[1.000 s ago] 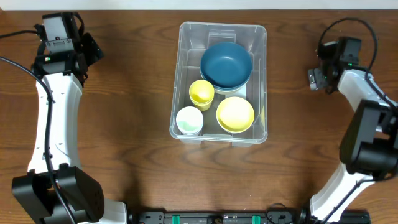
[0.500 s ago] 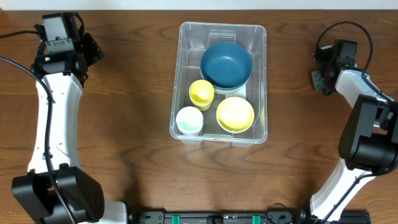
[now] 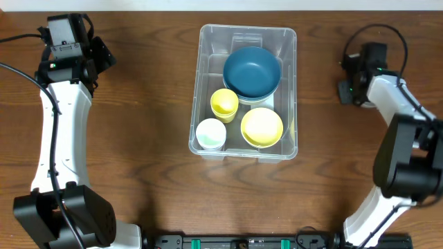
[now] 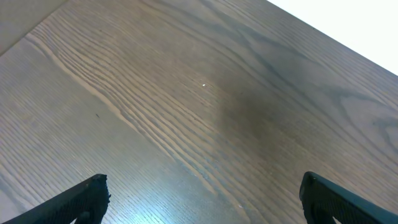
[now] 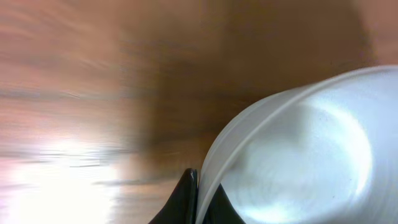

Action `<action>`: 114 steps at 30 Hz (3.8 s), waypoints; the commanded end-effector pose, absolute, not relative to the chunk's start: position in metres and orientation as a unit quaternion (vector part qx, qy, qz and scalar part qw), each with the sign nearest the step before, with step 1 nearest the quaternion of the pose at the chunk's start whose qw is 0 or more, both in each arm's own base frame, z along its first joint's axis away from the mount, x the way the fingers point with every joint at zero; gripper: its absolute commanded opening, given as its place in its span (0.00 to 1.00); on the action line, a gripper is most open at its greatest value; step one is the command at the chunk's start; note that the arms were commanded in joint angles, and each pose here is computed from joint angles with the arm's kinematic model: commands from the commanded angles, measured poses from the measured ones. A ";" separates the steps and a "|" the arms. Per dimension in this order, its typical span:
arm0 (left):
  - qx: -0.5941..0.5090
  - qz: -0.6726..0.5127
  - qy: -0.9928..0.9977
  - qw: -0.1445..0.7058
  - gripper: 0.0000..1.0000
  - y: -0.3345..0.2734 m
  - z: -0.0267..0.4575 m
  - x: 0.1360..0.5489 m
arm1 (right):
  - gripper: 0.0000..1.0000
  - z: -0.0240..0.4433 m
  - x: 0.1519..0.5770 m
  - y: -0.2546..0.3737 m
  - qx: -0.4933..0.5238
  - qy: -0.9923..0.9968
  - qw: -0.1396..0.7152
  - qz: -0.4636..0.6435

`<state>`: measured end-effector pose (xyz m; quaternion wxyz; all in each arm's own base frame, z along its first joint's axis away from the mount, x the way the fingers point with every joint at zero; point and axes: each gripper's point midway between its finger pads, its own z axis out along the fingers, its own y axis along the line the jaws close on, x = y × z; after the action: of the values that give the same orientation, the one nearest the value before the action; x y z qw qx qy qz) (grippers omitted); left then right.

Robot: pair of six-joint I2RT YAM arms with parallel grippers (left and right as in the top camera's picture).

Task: Pack container

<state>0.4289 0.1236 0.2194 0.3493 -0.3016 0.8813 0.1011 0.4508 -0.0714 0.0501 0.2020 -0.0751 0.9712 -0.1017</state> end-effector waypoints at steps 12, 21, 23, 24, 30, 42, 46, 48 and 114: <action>-0.304 0.106 0.876 0.360 0.98 0.127 0.231 0.427 | 0.01 0.241 0.401 0.141 -0.135 0.907 0.392 0.077; -0.304 0.106 0.875 0.360 0.98 0.127 0.231 0.427 | 0.01 0.208 0.335 0.206 -0.195 0.930 0.293 0.107; -0.304 0.106 0.875 0.360 0.98 0.127 0.231 0.427 | 0.01 0.201 0.321 0.212 -0.213 0.933 0.271 0.102; -0.304 0.106 0.875 0.360 0.98 0.127 0.231 0.427 | 0.01 0.198 0.314 0.214 -0.221 0.934 0.261 0.100; -0.304 0.106 0.876 0.360 0.98 0.127 0.231 0.427 | 0.01 0.184 0.285 0.226 -0.241 0.941 0.217 0.097; -0.304 0.106 0.876 0.360 0.98 0.127 0.231 0.427 | 0.19 0.173 0.286 0.218 -0.242 0.944 0.215 0.058; -0.304 0.106 0.876 0.360 0.98 0.127 0.231 0.427 | 0.58 0.174 0.289 0.215 -0.245 0.943 0.222 0.047; -0.304 0.106 0.875 0.360 0.98 0.127 0.231 0.427 | 0.61 0.175 0.292 0.212 -0.242 0.942 0.229 0.038; -0.305 0.106 0.875 0.360 0.98 0.127 0.231 0.427 | 0.99 0.284 0.371 0.010 0.072 0.901 0.428 -0.022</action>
<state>0.4288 0.1236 0.2194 0.3491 -0.3016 0.8814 0.1012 0.3736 0.0137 0.2808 0.4240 0.0646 0.9031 -0.0241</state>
